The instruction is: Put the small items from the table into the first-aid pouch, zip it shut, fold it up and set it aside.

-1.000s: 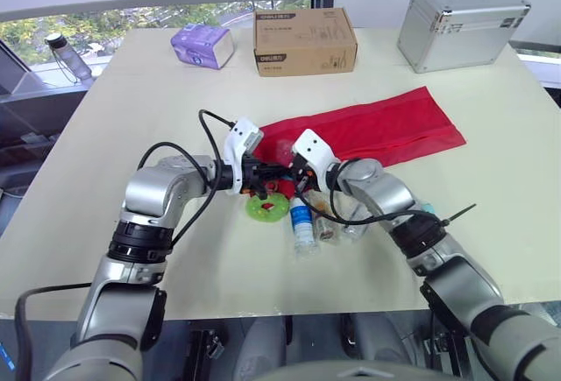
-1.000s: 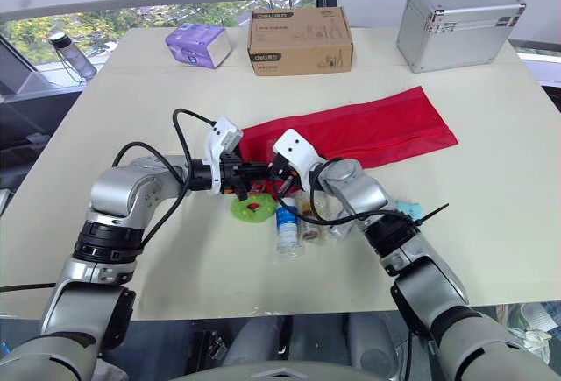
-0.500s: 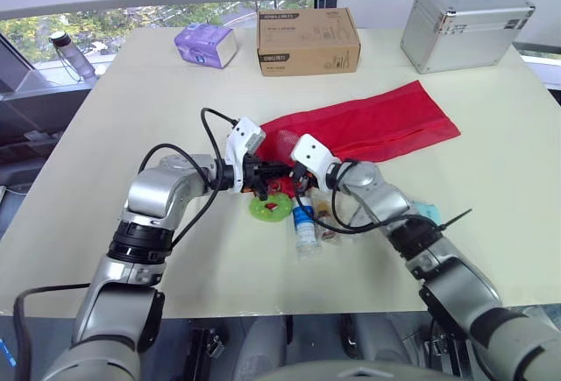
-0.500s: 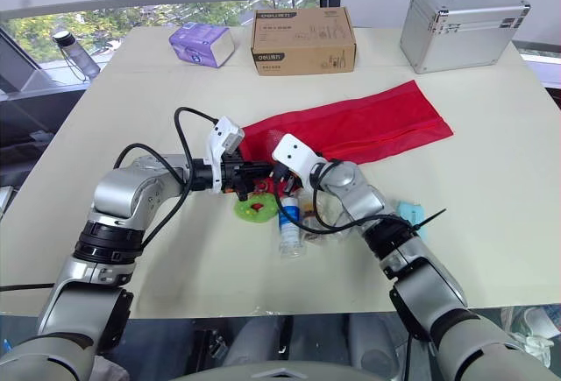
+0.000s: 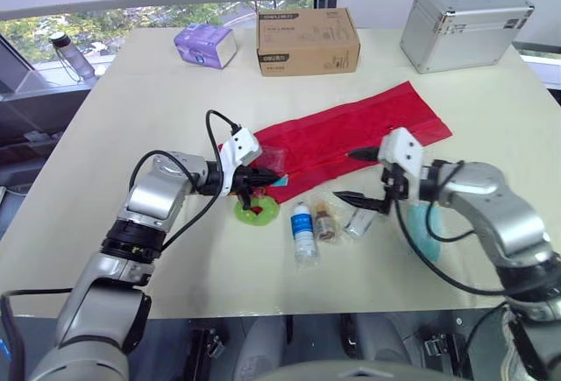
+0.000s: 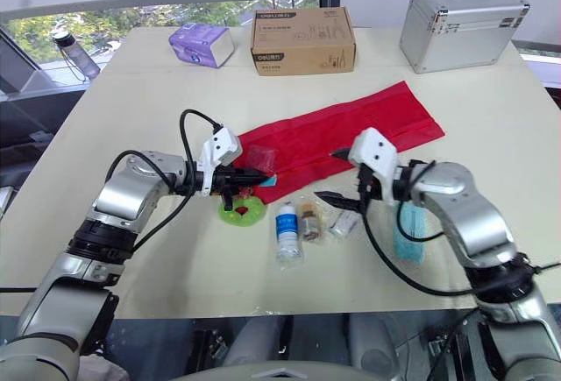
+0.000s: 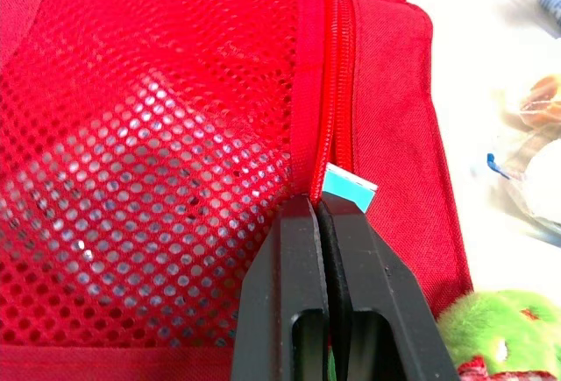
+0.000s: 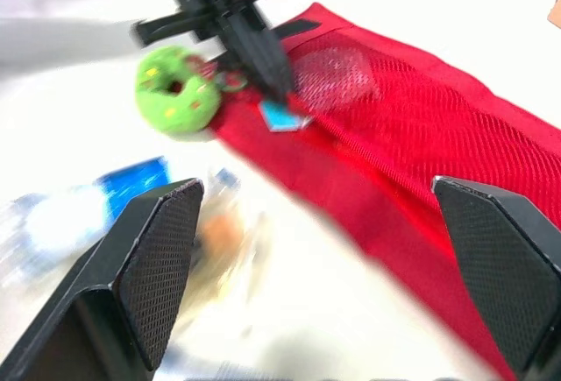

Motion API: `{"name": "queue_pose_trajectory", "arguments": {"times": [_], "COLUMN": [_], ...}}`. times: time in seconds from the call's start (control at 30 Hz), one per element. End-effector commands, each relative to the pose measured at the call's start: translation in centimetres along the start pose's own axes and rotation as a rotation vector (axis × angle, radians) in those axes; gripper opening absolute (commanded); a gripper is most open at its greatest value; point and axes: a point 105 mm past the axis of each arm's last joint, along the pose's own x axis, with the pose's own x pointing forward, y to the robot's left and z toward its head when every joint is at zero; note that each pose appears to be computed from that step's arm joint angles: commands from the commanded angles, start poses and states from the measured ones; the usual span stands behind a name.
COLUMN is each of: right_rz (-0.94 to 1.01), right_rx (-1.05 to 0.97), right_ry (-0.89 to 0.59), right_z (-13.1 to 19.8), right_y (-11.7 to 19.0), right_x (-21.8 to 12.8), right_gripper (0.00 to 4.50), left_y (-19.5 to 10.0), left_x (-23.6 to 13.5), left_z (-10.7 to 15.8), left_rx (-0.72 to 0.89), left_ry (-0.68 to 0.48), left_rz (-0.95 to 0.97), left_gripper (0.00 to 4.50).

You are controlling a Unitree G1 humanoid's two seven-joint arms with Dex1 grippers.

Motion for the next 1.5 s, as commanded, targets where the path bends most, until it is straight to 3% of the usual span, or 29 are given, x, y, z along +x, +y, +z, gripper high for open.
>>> {"name": "queue_pose_trajectory", "arguments": {"times": [0.03, 0.33, 0.47, 0.53, 0.6, 0.67, 0.7, 0.87, 1.3, 1.5], "right_rz": [-0.022, -0.084, -0.065, -0.016, 0.021, 0.037, 0.036, 0.038, -0.013, -0.119], "right_rx": [-0.055, 0.017, 0.017, 0.065, 0.124, 0.15, 0.166, 0.215, 0.143, 0.093], "right_ry": [-0.041, -0.102, -0.091, -0.099, -0.09, -0.075, -0.073, -0.052, 0.084, 0.034], "right_z": [1.4, 1.8, 1.8, 1.5, 1.1, 1.0, 1.0, 1.1, -1.7, -1.3], "right_y": [0.7, 1.6, 1.8, 2.1, 2.2, 2.2, 2.1, 1.3, 0.1, -1.5], "right_x": [-2.0, -5.8, -4.2, -1.5, 2.2, 5.1, 6.0, 11.2, 14.2, 15.0], "right_gripper": [4.44, 4.44, 4.44, 4.44, 3.58, 2.43, 2.2, 0.01, 0.01, 0.01], "left_y": [0.7, 2.8, 3.3, 2.8, 2.2, 1.5, 1.3, -0.1, -2.0, -2.3], "left_x": [-1.0, -4.0, -3.8, -3.4, -2.9, -2.3, -2.1, -0.6, 0.2, 0.0], "left_z": [0.2, -0.5, 0.1, 0.9, 1.7, 2.3, 2.5, 3.7, 4.4, 3.7], "left_rx": [0.094, 0.204, 0.127, 0.096, 0.065, 0.044, 0.038, -0.008, -0.071, -0.061], "left_ry": [-0.003, -0.018, -0.075, -0.112, -0.147, -0.172, -0.179, -0.224, -0.264, -0.24], "left_rz": [0.024, 0.035, 0.029, -0.004, -0.031, -0.052, -0.057, -0.082, -0.104, -0.107], "left_gripper": [0.0, 0.0, 0.0, 0.0, 0.0, 0.0, 0.0, 0.0, 0.0, 0.0]}}
